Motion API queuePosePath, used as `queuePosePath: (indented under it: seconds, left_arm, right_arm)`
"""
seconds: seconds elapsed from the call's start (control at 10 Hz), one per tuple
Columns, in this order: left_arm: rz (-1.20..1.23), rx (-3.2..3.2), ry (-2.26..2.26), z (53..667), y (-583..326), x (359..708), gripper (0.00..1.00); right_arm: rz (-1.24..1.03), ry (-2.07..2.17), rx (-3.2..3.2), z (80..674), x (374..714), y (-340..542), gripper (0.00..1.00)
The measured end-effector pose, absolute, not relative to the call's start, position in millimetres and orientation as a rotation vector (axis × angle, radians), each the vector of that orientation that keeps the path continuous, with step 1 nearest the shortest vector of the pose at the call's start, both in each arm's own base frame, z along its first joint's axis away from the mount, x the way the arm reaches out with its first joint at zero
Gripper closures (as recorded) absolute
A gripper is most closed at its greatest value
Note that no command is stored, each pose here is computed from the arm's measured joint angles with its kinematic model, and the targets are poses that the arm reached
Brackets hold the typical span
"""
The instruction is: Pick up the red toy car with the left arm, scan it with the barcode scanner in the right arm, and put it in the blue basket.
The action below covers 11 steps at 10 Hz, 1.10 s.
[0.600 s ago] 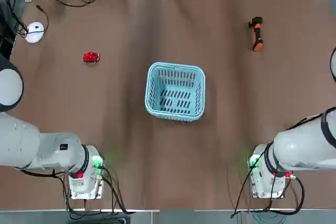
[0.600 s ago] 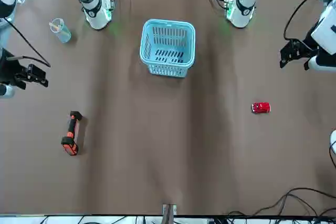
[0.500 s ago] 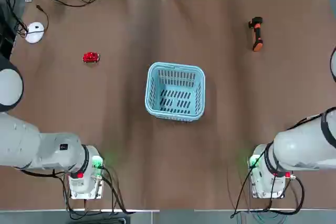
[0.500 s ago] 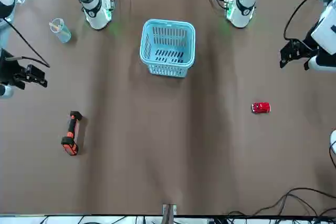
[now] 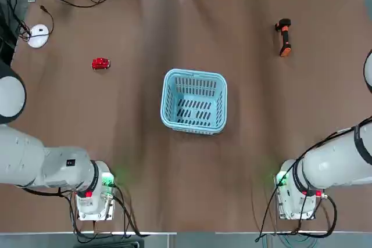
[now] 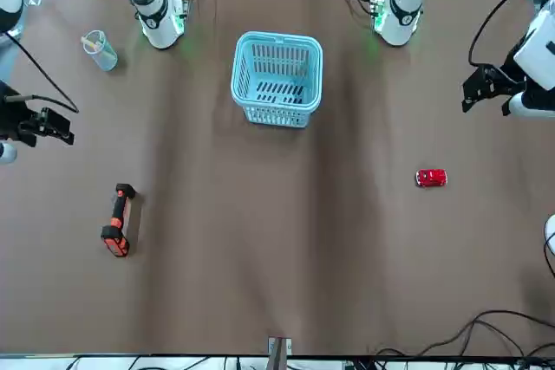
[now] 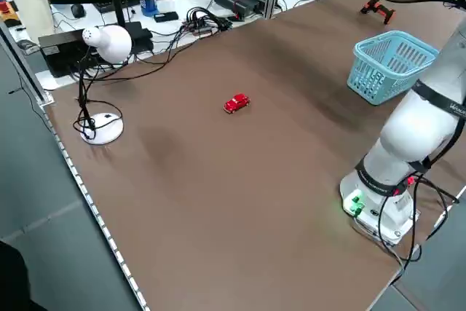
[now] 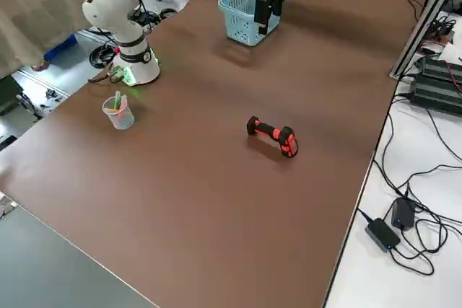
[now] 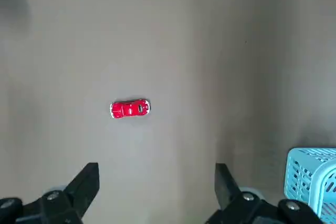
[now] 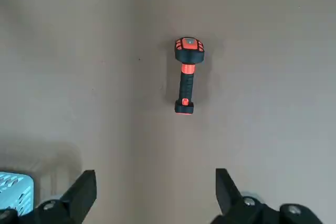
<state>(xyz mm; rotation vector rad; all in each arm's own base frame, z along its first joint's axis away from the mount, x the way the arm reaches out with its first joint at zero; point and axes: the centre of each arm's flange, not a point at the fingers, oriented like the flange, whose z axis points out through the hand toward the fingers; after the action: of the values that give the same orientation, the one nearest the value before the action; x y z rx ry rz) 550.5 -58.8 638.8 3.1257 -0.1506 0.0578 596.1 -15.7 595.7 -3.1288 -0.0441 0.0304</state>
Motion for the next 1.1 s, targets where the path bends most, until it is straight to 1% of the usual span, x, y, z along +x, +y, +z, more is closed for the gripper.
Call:
queuePosePath:
  seconds: [0.3,0.6,0.8,1.1]
  left_arm:
    - [0.052,3.127,-0.105,638,-58,551,0.03]
    - [0.002,3.125,0.174,624,-47,554,0.03]
    - [-0.065,3.114,0.377,597,-33,556,0.03]
    - [-0.039,3.027,0.823,552,-26,564,0.03]
  right_arm:
    - [0.032,-0.045,-3.129,595,596,-15,0.00]
    - [0.032,-0.041,-3.129,595,596,-16,0.00]
    - [0.038,-0.041,-3.129,593,596,-16,0.00]
    - [0.039,-0.039,-3.129,593,596,-17,0.00]
